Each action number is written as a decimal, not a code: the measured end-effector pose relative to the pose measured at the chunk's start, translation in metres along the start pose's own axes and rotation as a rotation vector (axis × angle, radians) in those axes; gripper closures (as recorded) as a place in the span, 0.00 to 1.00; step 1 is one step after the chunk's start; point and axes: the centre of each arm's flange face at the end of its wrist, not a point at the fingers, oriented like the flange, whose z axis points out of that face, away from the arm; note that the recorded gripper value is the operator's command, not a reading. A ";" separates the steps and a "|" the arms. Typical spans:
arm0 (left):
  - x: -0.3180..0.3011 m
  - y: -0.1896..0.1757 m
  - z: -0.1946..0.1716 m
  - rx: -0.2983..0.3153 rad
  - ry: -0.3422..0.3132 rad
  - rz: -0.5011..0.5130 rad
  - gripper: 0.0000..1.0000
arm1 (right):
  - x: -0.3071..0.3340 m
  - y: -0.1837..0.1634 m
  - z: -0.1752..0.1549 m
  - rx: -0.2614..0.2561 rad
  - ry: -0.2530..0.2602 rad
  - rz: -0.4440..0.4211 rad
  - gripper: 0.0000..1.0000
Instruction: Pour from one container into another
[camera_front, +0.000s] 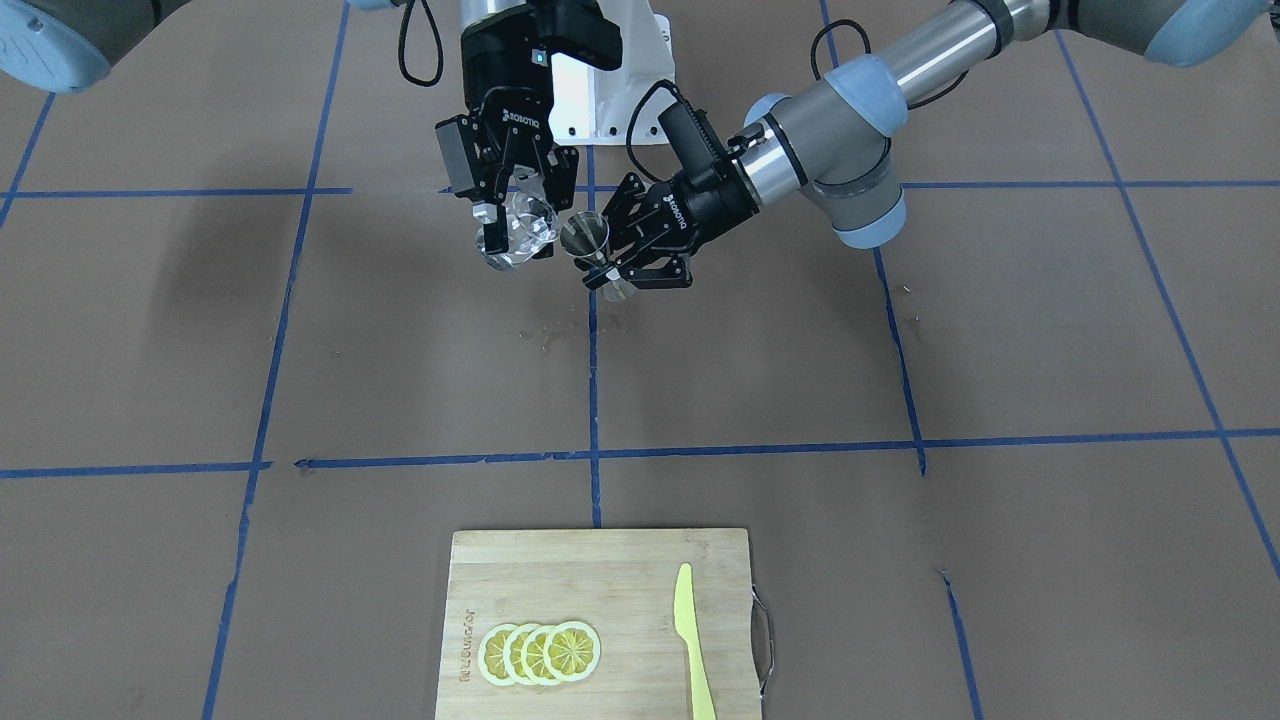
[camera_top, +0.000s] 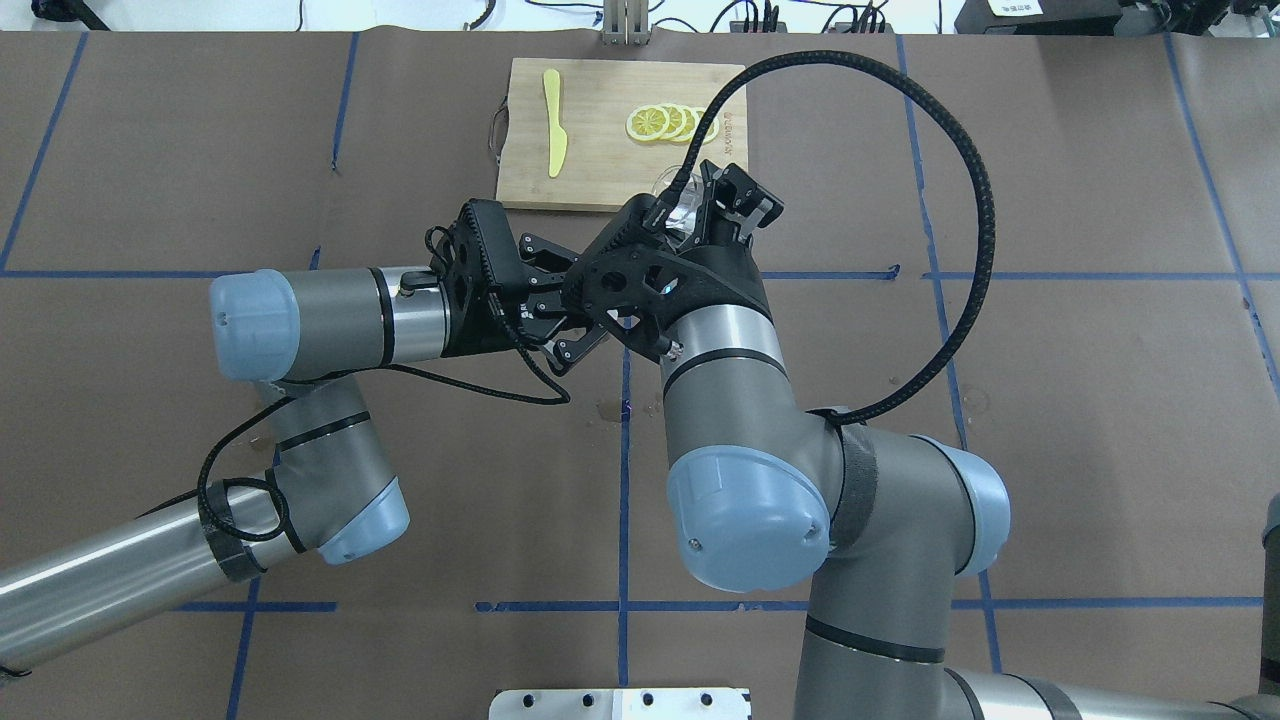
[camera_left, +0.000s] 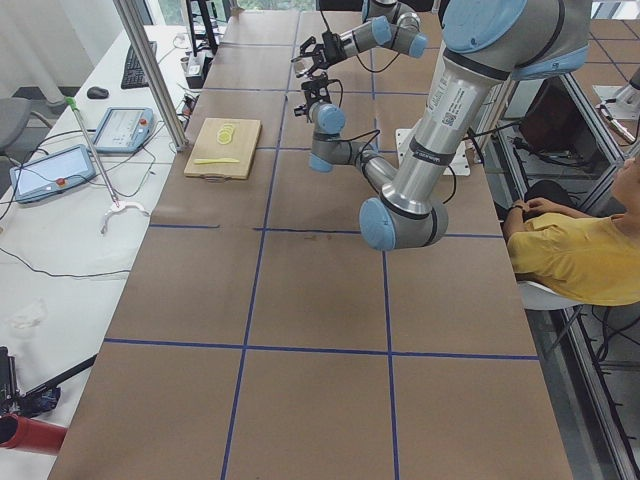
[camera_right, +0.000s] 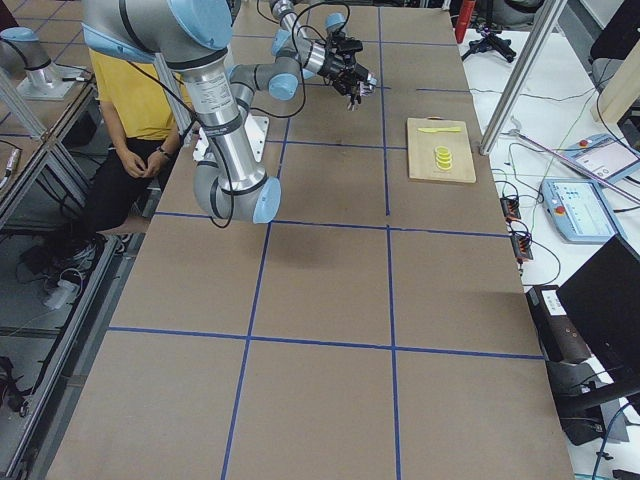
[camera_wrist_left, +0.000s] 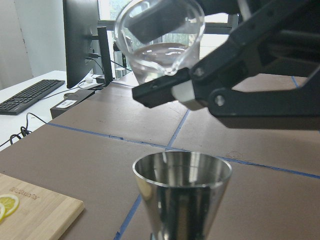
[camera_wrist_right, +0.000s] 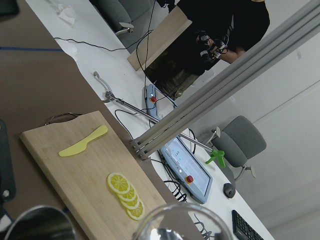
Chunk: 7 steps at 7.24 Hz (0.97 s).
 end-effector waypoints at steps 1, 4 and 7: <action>0.000 0.000 0.000 0.000 0.000 0.000 1.00 | -0.001 0.000 -0.001 0.002 0.007 -0.019 1.00; 0.001 -0.001 0.001 0.002 0.002 0.000 1.00 | -0.004 0.000 -0.003 0.005 0.008 -0.032 1.00; 0.001 -0.002 0.001 0.003 0.002 0.001 1.00 | -0.010 -0.002 -0.009 0.009 0.033 -0.058 1.00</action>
